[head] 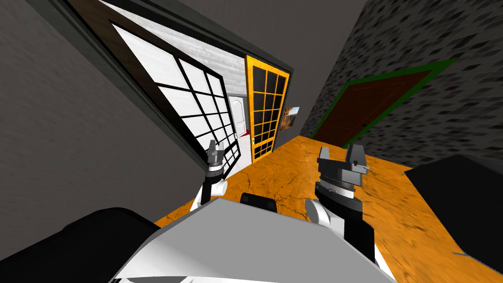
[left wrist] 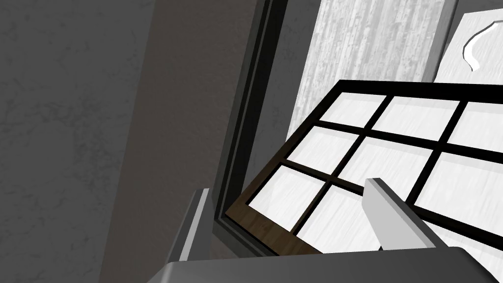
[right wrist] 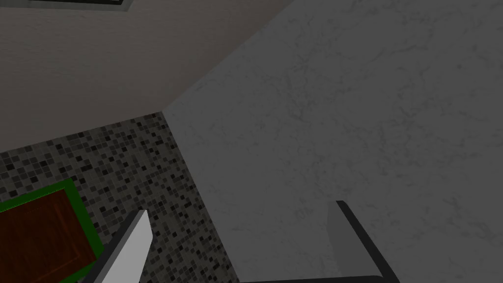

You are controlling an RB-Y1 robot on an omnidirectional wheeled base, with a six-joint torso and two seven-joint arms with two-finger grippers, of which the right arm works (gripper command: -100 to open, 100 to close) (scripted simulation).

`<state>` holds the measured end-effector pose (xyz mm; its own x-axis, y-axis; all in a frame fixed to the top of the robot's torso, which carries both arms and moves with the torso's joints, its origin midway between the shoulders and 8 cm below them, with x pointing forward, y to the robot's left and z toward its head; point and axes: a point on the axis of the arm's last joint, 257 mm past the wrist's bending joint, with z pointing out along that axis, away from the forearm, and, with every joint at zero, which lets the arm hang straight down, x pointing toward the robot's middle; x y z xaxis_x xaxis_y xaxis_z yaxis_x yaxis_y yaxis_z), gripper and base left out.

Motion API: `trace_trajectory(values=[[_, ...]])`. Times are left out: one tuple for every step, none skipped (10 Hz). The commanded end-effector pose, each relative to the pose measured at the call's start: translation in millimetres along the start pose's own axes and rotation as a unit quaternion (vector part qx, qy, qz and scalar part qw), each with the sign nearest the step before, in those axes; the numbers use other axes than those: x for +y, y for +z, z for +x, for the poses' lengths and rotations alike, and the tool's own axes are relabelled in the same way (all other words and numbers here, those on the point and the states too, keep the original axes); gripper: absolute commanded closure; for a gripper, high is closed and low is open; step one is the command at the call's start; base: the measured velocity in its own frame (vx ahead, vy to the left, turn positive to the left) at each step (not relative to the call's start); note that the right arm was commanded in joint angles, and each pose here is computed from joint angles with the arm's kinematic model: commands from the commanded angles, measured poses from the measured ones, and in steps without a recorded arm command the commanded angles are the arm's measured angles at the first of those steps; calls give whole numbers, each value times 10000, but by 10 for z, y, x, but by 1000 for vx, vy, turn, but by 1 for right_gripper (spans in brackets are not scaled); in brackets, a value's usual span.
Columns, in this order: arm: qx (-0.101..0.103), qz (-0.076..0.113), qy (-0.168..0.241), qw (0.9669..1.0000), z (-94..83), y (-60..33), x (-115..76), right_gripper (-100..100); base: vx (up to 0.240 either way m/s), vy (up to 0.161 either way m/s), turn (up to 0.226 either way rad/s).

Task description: Push the door open

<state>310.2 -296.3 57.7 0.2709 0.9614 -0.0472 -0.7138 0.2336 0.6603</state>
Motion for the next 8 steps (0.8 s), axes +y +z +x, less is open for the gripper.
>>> trace_trajectory(values=[[90, 69, -215, 9997, 29, -29, -109, -100, 92, -24, 102], [90, 69, -215, 9997, 29, -29, -109, -100, 55, -4, 44], [163, 125, -395, 9990, 50, -55, -200, -100, 56, 9, 67], [201, 152, -484, 9985, 60, -68, -245, -100, 64, 14, 70], [299, 227, -731, 9966, 85, -107, -372, -100, 88, 12, 132], [351, 264, -858, 9953, 98, -128, -437, -100, 108, 2, 107], [404, 301, -986, 9939, 109, -150, -502, -100, 93, -6, 69], [466, 347, -1142, 9918, 122, -178, -583, -100, 78, -2, 91]])
